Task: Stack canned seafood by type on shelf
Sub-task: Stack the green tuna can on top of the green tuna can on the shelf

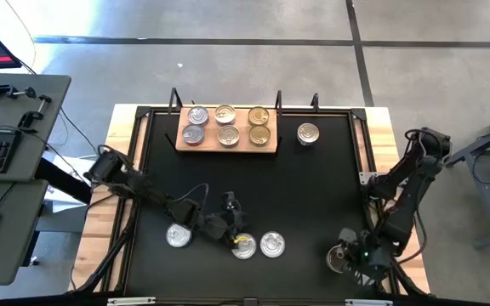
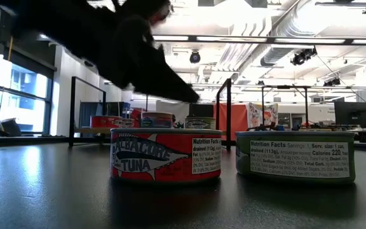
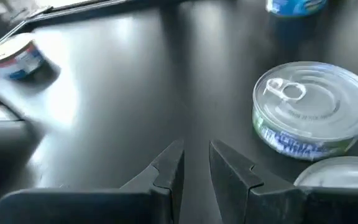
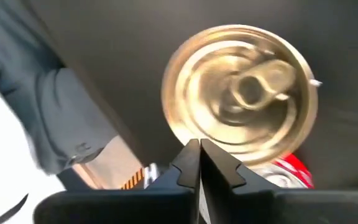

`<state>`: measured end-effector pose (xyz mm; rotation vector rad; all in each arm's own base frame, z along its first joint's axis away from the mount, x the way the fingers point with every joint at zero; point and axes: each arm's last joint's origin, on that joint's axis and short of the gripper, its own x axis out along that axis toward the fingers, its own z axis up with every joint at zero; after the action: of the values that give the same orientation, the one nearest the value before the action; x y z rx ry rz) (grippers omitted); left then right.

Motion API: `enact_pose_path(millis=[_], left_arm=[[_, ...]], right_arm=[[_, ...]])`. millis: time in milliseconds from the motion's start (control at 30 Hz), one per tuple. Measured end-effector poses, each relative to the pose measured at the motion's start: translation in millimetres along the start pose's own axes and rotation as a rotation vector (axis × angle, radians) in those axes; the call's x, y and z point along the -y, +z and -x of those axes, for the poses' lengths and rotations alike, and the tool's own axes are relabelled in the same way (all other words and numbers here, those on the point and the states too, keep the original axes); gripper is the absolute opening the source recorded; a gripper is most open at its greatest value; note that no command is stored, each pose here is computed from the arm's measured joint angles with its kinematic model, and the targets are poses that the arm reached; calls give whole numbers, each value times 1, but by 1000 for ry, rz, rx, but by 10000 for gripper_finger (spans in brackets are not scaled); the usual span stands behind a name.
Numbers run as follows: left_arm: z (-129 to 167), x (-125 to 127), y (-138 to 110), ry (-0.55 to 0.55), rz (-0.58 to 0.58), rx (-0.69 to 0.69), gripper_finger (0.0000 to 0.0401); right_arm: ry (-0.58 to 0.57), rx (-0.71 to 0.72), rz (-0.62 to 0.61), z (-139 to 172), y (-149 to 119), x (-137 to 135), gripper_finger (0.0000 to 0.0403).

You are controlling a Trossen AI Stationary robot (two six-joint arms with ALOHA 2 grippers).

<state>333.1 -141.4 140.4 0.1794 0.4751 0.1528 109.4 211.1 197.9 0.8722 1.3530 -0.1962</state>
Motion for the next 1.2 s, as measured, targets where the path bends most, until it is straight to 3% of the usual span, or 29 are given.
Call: enact_pose_path(millis=[200,367,600,767,967,1200], left_arm=[[54,12,32,92,-27,96,64],[93,20,52,44,-47,192,64],[118,39,60,-38,46,295,64],[145,54,77,78,-49,347,64],[155,60,79,147,-135,346,64],[144,55,69,190,-138,271,64]], right_arm=[[-57,98,22,0,12,5,1],[-25,318,126,0,35,-2,0],[176,409,351,-18,70,-29,0],[282,422,491,-36,99,-46,0],[349,515,625,-47,133,-54,0],[262,401,665,-73,161,-37,0]])
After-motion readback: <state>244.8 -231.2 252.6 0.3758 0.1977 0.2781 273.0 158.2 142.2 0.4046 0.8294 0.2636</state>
